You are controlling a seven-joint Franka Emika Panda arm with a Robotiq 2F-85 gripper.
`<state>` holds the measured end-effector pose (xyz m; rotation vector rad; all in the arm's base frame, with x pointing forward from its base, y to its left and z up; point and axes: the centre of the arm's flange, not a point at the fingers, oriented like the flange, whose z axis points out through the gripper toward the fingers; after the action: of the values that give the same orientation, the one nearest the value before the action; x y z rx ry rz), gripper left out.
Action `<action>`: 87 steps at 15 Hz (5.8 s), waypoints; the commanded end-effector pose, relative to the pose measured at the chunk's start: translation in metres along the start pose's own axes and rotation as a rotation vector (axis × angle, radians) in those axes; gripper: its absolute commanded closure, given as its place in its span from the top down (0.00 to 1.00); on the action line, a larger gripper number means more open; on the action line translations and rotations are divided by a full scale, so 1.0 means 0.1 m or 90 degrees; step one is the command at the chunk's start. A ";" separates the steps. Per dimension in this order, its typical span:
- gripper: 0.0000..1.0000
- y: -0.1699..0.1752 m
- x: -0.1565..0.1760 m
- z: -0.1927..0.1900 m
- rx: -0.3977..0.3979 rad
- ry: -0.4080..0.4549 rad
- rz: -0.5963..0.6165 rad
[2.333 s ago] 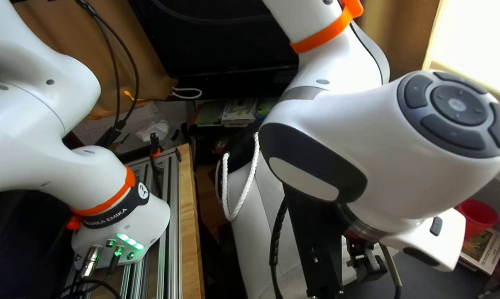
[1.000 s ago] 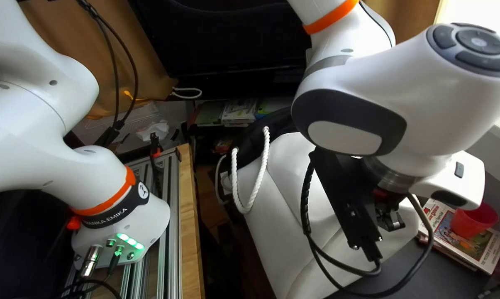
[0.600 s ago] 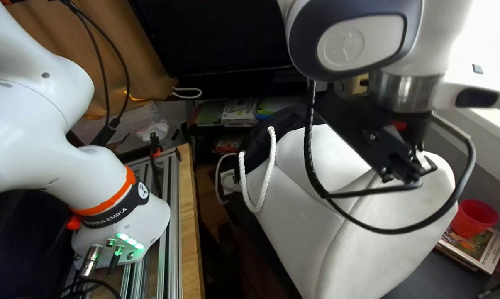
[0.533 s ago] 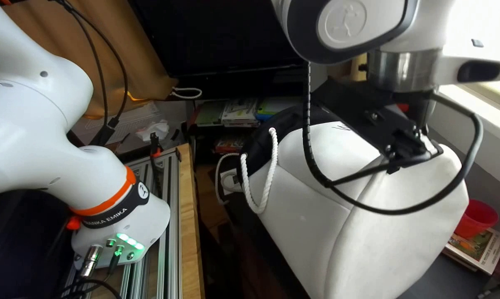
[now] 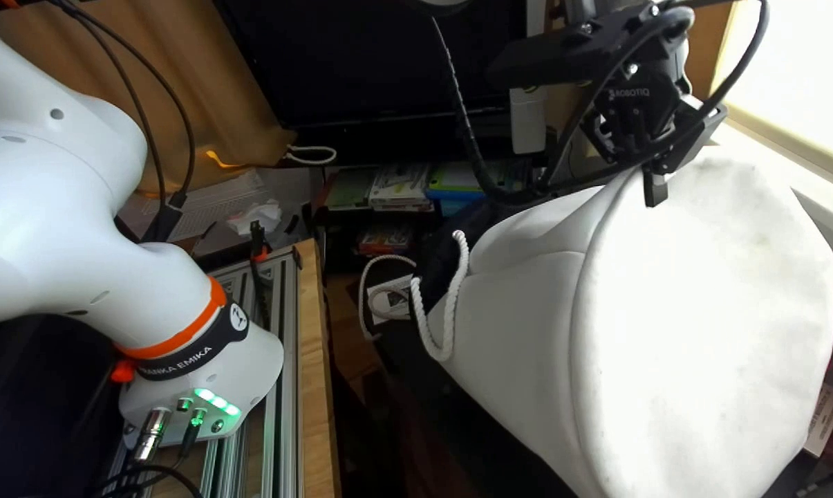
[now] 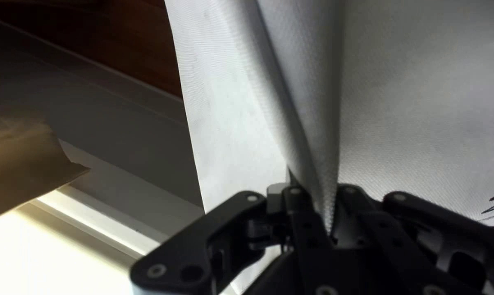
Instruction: Turn the bag upside down
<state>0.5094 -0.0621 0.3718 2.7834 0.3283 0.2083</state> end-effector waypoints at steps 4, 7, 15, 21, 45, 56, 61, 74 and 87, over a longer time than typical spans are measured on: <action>0.02 -0.60 -0.11 -0.30 -0.077 0.028 0.004; 0.02 -0.84 -0.06 -0.39 -0.140 0.053 -0.002; 0.09 -1.00 0.06 -0.38 -0.169 0.073 -0.018; 0.02 -1.30 -0.02 -0.64 -0.298 0.081 -0.115; 0.02 -2.63 -0.27 -0.46 -0.568 0.127 -0.225; 0.94 -2.76 -0.39 -0.24 -0.577 0.092 -0.246; 1.00 -2.72 -0.33 -0.21 -0.556 0.105 -0.248; 1.00 -2.93 -0.14 -0.23 -0.292 0.056 -0.242; 1.00 -2.61 0.13 -0.75 0.033 -0.008 -0.111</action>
<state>0.4553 0.2130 0.3302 2.6921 0.6176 0.1671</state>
